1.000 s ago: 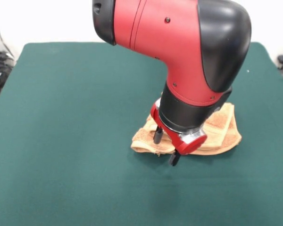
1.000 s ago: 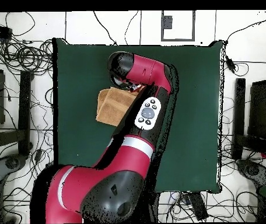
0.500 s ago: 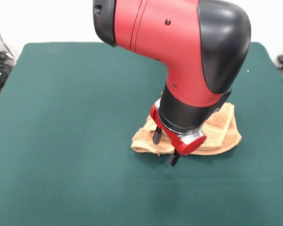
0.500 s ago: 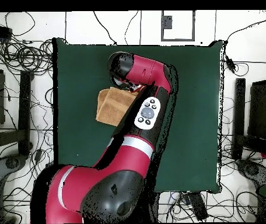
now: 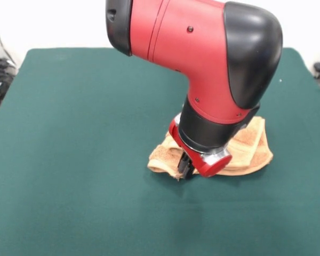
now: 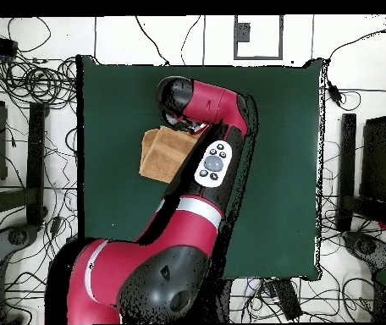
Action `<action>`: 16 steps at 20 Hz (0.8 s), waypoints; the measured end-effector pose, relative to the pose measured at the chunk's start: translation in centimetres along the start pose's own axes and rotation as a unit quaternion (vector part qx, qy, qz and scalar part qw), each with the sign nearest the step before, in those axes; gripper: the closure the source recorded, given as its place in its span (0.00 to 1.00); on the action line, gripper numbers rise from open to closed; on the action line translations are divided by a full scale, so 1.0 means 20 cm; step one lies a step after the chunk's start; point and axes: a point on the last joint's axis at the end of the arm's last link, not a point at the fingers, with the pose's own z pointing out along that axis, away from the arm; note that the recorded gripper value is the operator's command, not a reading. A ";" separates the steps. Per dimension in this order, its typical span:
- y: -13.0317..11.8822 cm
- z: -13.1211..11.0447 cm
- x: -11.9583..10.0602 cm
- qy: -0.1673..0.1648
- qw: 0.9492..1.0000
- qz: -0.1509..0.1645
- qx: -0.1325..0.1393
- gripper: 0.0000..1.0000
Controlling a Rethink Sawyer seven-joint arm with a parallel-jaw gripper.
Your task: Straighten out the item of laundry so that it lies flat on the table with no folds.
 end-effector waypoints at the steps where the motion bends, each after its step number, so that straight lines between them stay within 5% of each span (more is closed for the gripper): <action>1: 0.00 0.00 0.00 0.000 1.000 0.000 0.000 1.00; 15: 0.00 0.03 0.01 -0.002 1.000 -0.005 0.004 1.00; 16: 0.00 0.03 0.01 -0.002 1.000 -0.005 0.004 0.00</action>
